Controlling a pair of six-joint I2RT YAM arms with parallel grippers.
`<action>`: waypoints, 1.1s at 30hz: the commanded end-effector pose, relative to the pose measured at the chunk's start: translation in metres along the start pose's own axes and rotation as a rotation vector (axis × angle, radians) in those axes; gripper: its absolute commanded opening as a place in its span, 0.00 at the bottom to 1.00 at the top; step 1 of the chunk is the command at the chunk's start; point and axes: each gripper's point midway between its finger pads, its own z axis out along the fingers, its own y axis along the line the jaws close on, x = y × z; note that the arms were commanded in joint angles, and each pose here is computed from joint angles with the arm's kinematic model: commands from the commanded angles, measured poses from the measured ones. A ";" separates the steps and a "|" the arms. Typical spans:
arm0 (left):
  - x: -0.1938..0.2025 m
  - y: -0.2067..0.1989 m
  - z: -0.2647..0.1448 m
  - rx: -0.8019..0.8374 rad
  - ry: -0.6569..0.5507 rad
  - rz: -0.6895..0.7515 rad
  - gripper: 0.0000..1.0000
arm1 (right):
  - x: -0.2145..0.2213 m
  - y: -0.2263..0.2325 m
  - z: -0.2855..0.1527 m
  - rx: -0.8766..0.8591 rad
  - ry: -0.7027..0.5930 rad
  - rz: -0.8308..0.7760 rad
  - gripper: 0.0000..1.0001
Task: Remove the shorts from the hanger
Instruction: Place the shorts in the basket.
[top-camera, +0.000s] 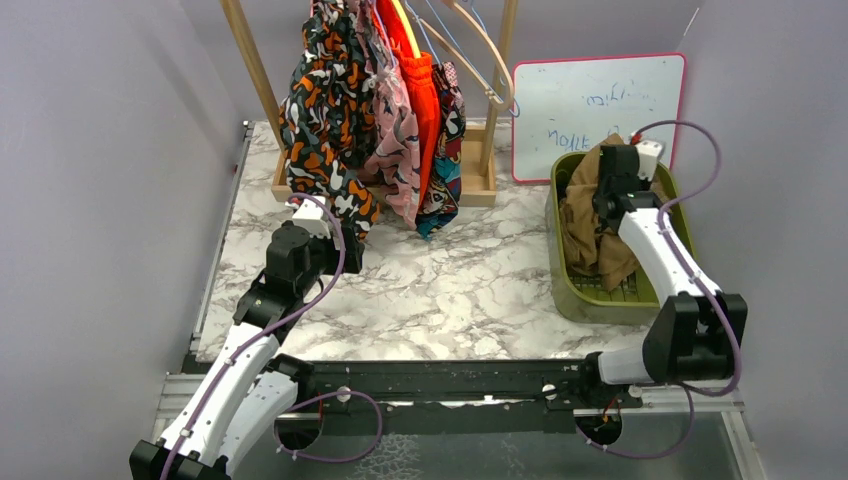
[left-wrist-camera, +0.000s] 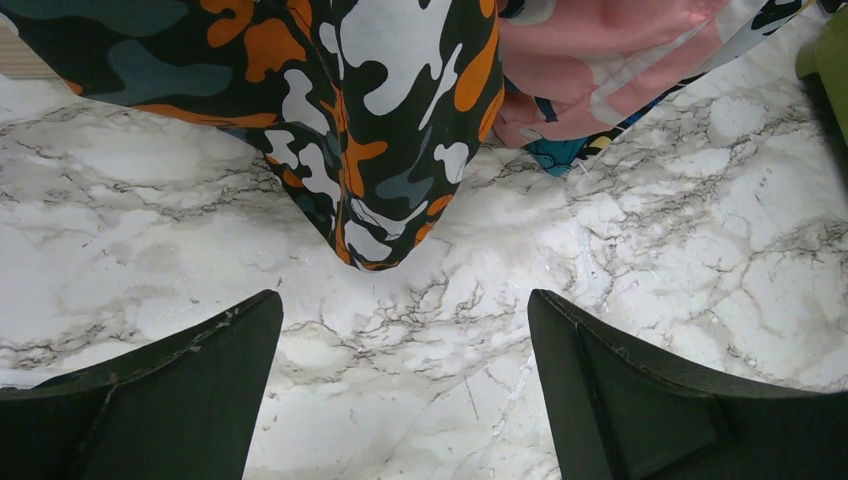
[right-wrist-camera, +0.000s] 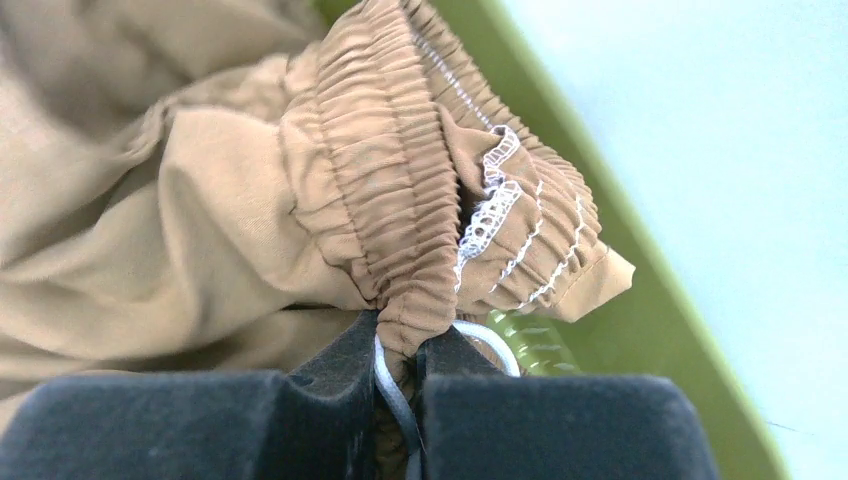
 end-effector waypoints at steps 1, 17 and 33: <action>-0.005 -0.001 0.000 0.008 -0.025 0.011 0.95 | -0.066 -0.072 -0.028 0.258 -0.227 0.148 0.06; -0.008 0.005 -0.001 -0.028 -0.041 -0.003 0.96 | -0.016 0.004 0.022 0.004 0.000 0.014 0.25; -0.029 0.032 -0.017 -0.175 -0.186 -0.054 0.96 | -0.103 0.019 -0.082 -0.453 -0.280 0.222 0.66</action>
